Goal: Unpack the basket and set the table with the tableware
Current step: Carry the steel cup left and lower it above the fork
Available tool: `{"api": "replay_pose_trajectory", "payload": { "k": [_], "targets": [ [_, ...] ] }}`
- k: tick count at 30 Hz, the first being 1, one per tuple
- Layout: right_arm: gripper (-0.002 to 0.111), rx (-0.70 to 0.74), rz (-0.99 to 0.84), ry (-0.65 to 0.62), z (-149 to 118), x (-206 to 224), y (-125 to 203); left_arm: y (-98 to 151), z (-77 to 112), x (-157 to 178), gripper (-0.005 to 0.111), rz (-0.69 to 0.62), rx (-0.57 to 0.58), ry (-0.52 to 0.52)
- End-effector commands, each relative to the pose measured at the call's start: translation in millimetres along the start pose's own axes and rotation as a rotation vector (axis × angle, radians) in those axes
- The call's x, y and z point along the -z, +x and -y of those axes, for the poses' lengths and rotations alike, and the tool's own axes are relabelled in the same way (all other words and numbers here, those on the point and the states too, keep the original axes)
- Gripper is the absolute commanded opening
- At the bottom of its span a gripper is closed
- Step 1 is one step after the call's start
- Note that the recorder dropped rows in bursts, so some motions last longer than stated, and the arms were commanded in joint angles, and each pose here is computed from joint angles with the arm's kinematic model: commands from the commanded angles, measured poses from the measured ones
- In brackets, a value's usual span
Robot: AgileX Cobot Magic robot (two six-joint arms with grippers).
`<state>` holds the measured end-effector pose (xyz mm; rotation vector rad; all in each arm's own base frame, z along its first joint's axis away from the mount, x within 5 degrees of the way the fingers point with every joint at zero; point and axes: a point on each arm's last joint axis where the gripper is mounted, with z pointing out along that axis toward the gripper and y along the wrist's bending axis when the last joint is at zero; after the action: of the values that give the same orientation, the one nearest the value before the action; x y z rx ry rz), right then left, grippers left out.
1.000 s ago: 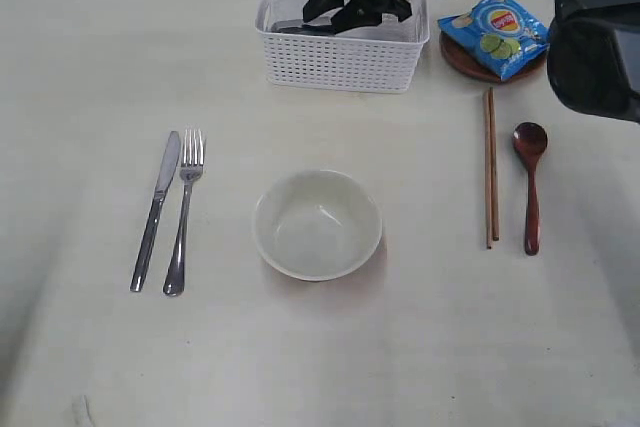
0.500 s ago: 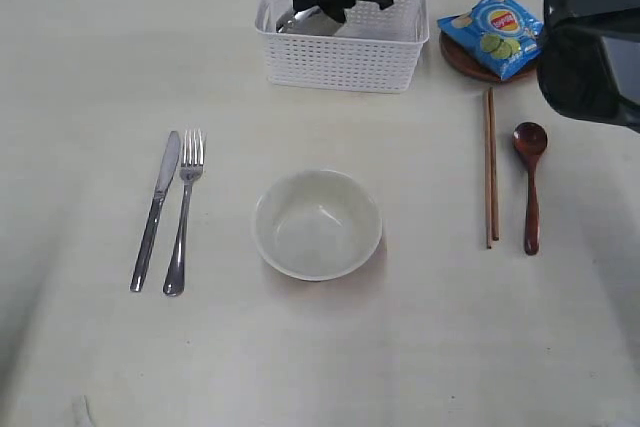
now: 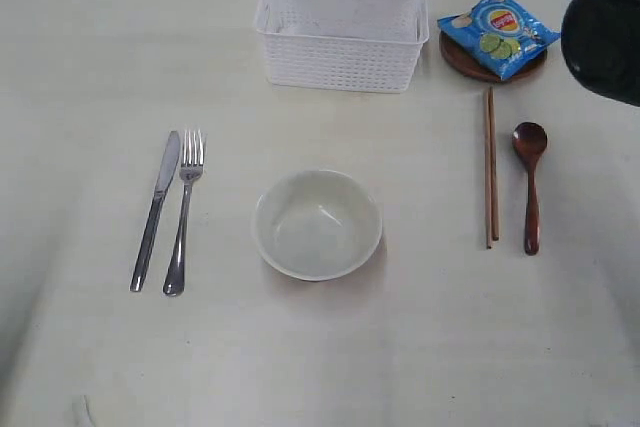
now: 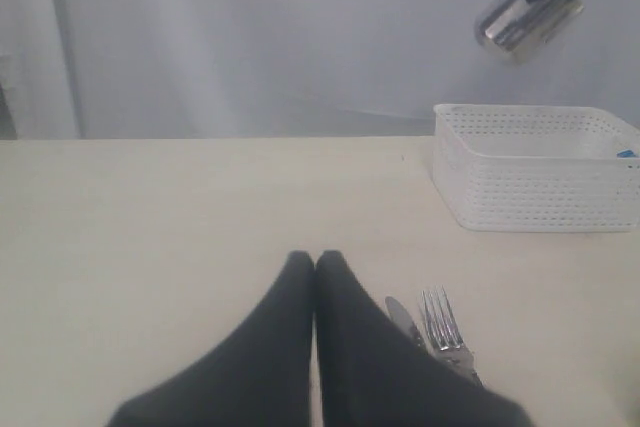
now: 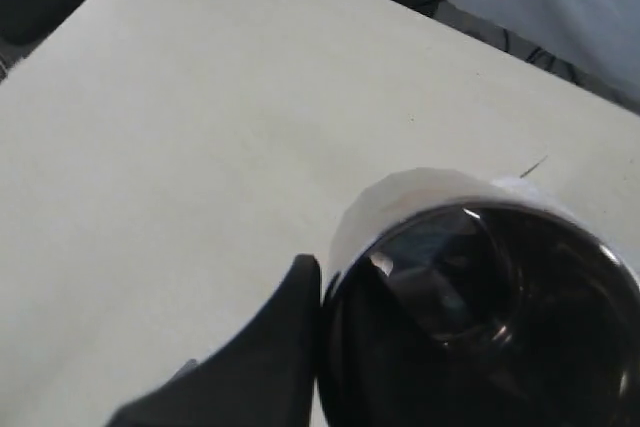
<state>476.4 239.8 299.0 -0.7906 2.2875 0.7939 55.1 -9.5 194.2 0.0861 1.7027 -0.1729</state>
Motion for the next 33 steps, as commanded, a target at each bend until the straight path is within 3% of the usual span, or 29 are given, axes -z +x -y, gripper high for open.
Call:
{"api": "replay_pose_trajectory", "payload": {
  "k": [1,5,9,16,22,27,33],
  "targets": [
    [-0.001,0.140,-0.031,0.061,-58,-2,-7,0,0.2,0,0.000,0.007,0.006,0.003],
    [-0.001,0.180,-0.047,0.116,-92,-6,-7,0,0.2,0,0.000,0.007,0.006,0.003],
    [-0.001,0.118,-0.049,0.264,-83,-2,-8,0,0.2,0,0.000,0.007,0.006,0.003],
    [-0.001,0.048,0.005,0.322,-61,29,-18,0,0.2,0,0.000,0.007,0.006,0.003],
    [-0.001,0.014,-0.087,0.331,-65,51,-3,0,0.2,0,0.000,0.007,0.006,0.003],
    [-0.001,0.057,-0.271,0.262,-97,56,40,0,0.2,0,0.000,0.007,0.006,0.003],
    [-0.001,0.134,-0.130,0.289,-132,49,52,0,0.2,0,0.000,0.007,0.006,0.003]
  ]
}}
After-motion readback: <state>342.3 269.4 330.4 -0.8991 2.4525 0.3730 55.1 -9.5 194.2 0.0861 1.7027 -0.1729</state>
